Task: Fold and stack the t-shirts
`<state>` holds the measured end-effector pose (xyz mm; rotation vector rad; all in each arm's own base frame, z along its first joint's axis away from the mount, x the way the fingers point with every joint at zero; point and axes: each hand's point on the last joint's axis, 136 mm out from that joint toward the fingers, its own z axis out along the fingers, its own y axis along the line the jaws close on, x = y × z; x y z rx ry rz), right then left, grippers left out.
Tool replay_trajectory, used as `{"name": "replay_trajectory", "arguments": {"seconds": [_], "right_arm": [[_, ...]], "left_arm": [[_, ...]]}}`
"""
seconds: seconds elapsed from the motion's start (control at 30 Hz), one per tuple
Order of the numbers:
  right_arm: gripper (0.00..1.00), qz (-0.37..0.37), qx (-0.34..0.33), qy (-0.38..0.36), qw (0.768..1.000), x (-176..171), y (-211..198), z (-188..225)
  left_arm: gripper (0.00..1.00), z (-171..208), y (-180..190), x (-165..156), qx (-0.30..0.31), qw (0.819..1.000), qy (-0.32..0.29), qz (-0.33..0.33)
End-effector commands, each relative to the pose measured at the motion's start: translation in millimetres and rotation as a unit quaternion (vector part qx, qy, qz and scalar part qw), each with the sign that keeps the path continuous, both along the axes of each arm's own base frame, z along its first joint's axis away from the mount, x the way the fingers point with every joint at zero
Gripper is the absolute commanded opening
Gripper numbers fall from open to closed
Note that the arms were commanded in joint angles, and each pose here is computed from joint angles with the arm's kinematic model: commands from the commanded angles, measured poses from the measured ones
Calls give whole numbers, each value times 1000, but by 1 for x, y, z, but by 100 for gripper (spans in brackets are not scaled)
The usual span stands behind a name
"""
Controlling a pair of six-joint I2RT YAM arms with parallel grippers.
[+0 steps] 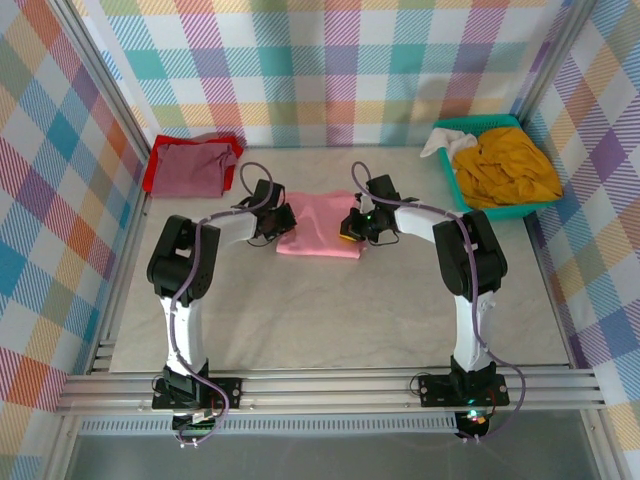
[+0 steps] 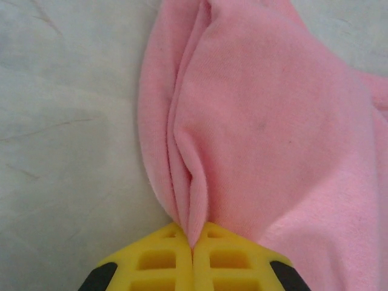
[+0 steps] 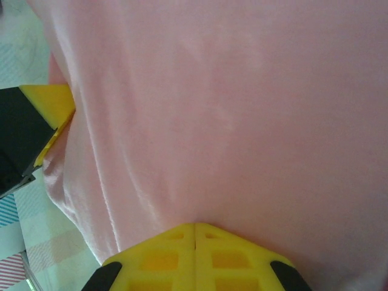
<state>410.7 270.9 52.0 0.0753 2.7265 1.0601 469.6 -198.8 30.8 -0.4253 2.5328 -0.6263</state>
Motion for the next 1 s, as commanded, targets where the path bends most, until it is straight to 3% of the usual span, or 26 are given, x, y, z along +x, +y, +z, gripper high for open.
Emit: {"name": "replay_trajectory", "arguments": {"seconds": [0.0,0.1,0.23,0.33,0.57,0.73,0.97], "right_arm": [[16,12,20,-37,999,-4,-4,59],[22,13,19,-76,997,-9,-11,100],[32,2,23,-129,991,-14,-26,144],[39,-18,22,-157,987,-18,-41,160],[52,-51,-52,-173,982,-22,-75,138],[60,-27,-50,-159,986,-30,-71,115],[62,-24,-39,-143,989,-28,-66,110]], "left_arm": [[0,7,-2,-2,-30,999,-9,-17],[0,22,13,3,-8,999,-31,-12],[0,36,40,11,99,994,-31,-16],[0,53,56,26,144,988,-51,-14],[0,101,95,58,260,962,-82,-13],[0,123,120,86,271,956,-111,-13],[0,139,142,117,284,951,-117,-32]]}}
